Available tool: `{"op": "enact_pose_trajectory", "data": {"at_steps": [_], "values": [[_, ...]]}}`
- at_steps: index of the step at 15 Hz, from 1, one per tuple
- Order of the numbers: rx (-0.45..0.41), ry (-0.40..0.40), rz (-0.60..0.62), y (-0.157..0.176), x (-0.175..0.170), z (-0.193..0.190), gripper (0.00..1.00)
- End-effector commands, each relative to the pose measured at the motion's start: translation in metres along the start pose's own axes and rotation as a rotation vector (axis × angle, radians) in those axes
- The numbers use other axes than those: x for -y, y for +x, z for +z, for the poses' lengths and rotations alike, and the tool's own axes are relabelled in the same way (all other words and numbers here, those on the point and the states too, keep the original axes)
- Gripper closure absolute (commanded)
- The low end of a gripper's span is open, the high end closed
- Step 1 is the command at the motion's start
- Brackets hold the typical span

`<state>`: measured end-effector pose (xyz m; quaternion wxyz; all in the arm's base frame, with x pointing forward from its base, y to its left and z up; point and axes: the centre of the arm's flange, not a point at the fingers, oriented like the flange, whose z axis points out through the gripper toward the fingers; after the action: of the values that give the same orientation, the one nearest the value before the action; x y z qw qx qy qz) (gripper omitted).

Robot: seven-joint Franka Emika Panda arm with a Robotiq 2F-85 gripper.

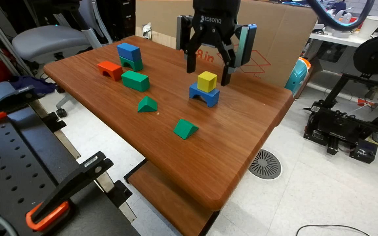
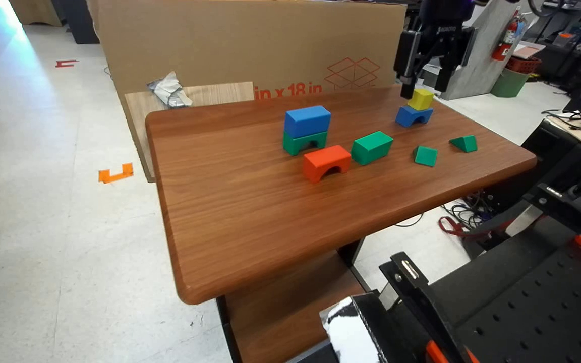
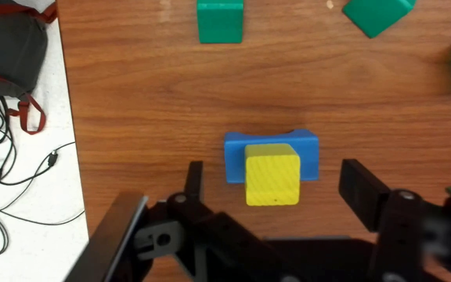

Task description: Move the yellow block to the blue block to the left

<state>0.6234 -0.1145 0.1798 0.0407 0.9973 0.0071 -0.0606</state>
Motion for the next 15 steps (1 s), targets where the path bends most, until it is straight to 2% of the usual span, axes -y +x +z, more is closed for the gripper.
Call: {"op": "enact_pose_trajectory", "data": {"at_steps": [1,7,8,11,15], "values": [[0.01,-0.011,-0.006,0.016,-0.007,0.003,0.42],[-0.006,-0.006,-0.014,0.009,-0.005,-0.003,0.88],[-0.009,-0.003,-0.015,0.007,-0.005,-0.007,0.92],[-0.018,0.001,0.009,0.0,0.0,-0.021,0.92],[-0.032,0.037,0.063,-0.009,0.023,-0.056,0.92]]}}
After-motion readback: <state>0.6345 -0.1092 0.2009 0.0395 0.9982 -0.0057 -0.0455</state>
